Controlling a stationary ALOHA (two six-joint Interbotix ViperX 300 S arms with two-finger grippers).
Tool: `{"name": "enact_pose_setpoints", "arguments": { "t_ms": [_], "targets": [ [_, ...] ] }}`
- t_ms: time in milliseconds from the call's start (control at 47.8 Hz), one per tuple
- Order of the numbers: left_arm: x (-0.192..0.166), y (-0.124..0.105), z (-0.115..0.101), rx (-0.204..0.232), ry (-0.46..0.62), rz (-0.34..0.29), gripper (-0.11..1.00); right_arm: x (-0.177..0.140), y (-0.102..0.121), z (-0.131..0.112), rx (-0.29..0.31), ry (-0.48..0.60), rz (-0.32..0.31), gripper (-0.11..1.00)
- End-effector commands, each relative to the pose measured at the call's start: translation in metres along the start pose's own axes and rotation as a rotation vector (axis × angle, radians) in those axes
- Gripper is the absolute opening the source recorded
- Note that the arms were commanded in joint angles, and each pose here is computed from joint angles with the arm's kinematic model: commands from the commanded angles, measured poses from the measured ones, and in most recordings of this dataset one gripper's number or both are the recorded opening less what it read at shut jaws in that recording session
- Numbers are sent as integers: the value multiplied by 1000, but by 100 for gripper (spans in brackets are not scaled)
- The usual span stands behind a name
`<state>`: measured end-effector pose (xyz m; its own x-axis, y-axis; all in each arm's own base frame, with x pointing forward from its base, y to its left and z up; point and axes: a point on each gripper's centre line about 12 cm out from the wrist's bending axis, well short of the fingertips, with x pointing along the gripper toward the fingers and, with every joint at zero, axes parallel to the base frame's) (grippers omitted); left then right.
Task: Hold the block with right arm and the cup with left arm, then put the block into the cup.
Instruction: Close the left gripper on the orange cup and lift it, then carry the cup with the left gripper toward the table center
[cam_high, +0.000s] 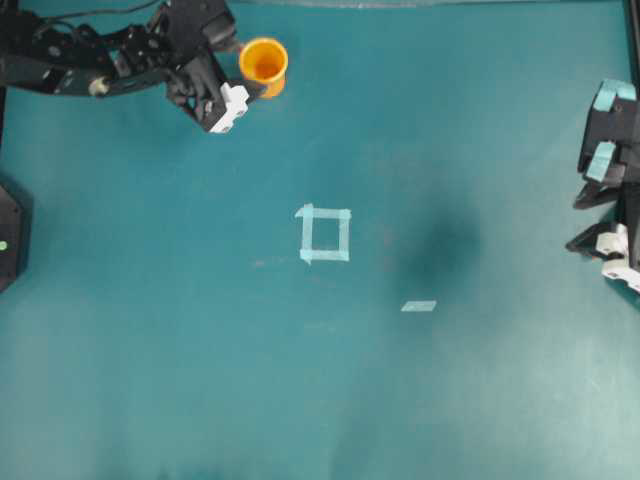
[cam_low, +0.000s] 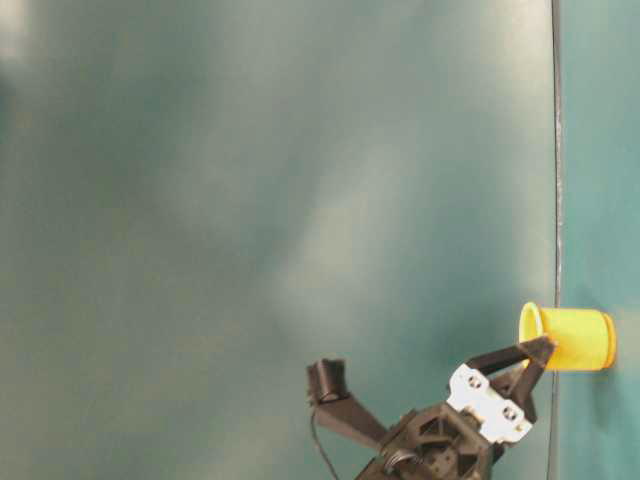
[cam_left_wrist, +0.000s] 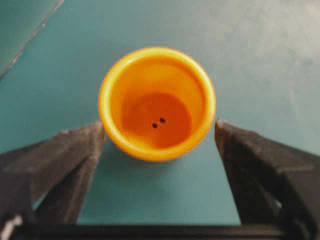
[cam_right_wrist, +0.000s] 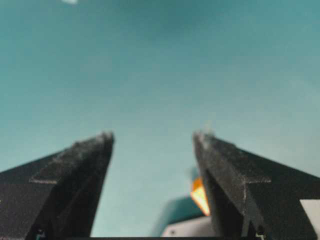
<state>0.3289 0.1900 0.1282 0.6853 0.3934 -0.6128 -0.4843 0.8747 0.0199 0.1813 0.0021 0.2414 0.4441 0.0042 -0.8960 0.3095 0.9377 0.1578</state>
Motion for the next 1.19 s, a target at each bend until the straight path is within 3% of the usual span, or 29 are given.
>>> {"name": "enact_pose_setpoints", "arguments": {
  "t_ms": [0,230,586,795,1004,1172],
  "targets": [
    [2,-1,14,2,-48,-2,88,-5,3,6,-4,-21,8,64],
    [19,-1,20,3,-68,-3,88,-3,3,6,-4,-15,4,64],
    [33,-4,11,9,-28,-9,87,-1,2,6,-6,-4,-2,64],
    [31,-7,14,31,-50,-15,69,-1,0,4,10,7,-15,64],
    [20,-47,36,90,-98,-90,66,6,-3,-5,88,63,-39,64],
    [5,-96,57,162,-150,-187,65,10,-7,-19,45,140,-65,64]
  ]
}}
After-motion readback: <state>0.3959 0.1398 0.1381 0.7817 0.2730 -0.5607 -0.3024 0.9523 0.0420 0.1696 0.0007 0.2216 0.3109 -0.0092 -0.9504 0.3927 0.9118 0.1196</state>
